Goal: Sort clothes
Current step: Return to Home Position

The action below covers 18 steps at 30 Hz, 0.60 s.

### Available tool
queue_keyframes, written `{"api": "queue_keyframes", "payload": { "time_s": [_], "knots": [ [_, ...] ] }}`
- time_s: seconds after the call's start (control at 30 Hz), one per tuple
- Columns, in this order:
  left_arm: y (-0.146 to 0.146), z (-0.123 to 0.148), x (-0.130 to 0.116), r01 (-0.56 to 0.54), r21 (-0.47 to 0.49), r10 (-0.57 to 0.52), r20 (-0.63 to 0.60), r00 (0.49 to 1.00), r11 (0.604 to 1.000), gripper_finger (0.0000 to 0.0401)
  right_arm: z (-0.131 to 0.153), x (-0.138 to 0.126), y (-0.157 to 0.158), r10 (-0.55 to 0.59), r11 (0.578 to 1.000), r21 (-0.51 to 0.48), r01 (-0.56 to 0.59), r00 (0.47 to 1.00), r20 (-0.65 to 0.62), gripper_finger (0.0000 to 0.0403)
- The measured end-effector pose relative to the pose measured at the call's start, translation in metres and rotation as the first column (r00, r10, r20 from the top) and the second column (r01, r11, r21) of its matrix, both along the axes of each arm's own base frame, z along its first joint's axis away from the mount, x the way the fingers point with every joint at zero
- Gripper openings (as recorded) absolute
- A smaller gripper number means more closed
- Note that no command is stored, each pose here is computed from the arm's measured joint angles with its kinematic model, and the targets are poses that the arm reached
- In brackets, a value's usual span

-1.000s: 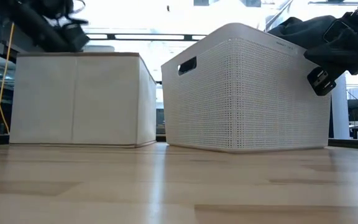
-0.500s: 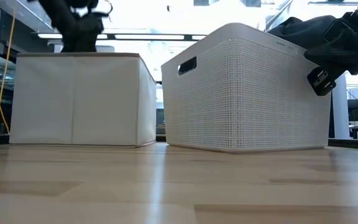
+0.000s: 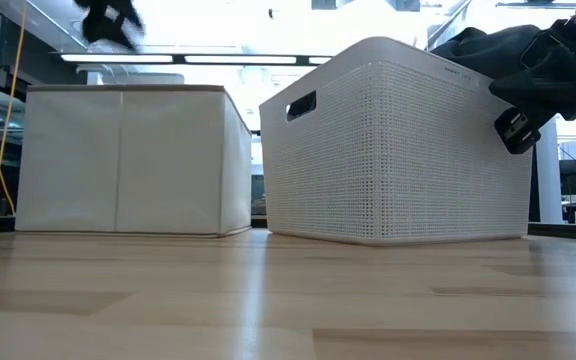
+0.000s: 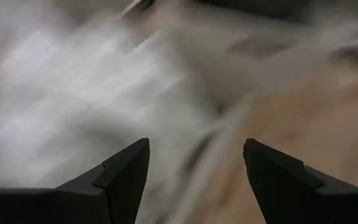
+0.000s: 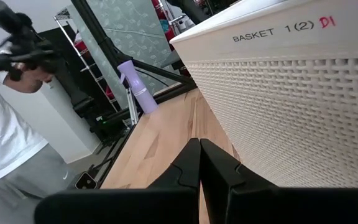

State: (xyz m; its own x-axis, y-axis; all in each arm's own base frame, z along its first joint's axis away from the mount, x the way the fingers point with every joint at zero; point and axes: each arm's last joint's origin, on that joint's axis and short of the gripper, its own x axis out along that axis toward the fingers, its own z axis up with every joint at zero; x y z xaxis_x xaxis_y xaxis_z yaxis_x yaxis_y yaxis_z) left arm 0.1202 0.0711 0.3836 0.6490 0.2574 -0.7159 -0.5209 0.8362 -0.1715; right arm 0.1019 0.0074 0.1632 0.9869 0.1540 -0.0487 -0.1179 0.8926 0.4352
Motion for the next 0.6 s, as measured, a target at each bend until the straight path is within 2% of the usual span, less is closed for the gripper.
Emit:
{"api": "queue_keyframes", "payload": {
  "time_s": [0.03,0.07,0.13,0.17,0.23,0.33,0.37,0.4,0.47,0.6],
  "knots": [
    [-0.006,0.004,-0.001,0.076,0.018,-0.078,0.11,0.991,0.997,0.025,0.0,0.0,0.0,0.0,1.0,0.0,0.0,1.0,0.0,0.0],
    [-0.013,0.008,-0.002,0.148,0.045,-0.154,0.233,0.96,0.988,0.025,0.0,0.0,0.0,0.0,1.0,0.0,0.0,1.0,0.0,0.0],
    [-0.027,0.013,-0.007,0.248,0.112,-0.272,0.463,0.844,0.962,0.025,0.0,0.0,0.0,0.0,1.0,0.0,0.0,1.0,0.0,0.0],
    [-0.033,0.014,-0.013,0.264,0.15,-0.302,0.558,0.773,0.953,0.025,0.0,0.0,0.0,0.0,1.0,0.0,0.0,1.0,0.0,0.0],
    [-0.045,0.006,-0.024,0.27,0.181,-0.317,0.699,0.641,0.946,0.025,0.0,0.0,0.0,0.0,1.0,0.0,0.0,1.0,0.0,0.0],
    [-0.057,-0.019,-0.039,0.293,0.109,-0.246,0.841,0.482,0.95,0.025,0.0,0.0,0.0,0.0,1.0,0.0,0.0,1.0,0.0,0.0],
    [-0.06,-0.03,-0.042,0.319,0.088,-0.231,0.865,0.445,0.944,0.025,0.0,0.0,0.0,0.0,1.0,0.0,0.0,1.0,0.0,0.0],
    [-0.062,-0.04,-0.043,0.349,0.071,-0.224,0.878,0.423,0.934,0.025,0.0,0.0,0.0,0.0,1.0,0.0,0.0,1.0,0.0,0.0],
    [-0.066,-0.059,-0.043,0.384,0.04,-0.21,0.887,0.412,0.922,0.0249,0.0,0.0,0.0,0.0,1.0,0.0,0.0,1.0,0.0,0.0],
    [-0.073,-0.092,-0.032,0.408,0.015,-0.223,0.856,0.467,0.913,0.0241,0.0,0.0,0.0,0.0,1.0,0.0,0.0,1.0,0.0,0.0]
  ]
}}
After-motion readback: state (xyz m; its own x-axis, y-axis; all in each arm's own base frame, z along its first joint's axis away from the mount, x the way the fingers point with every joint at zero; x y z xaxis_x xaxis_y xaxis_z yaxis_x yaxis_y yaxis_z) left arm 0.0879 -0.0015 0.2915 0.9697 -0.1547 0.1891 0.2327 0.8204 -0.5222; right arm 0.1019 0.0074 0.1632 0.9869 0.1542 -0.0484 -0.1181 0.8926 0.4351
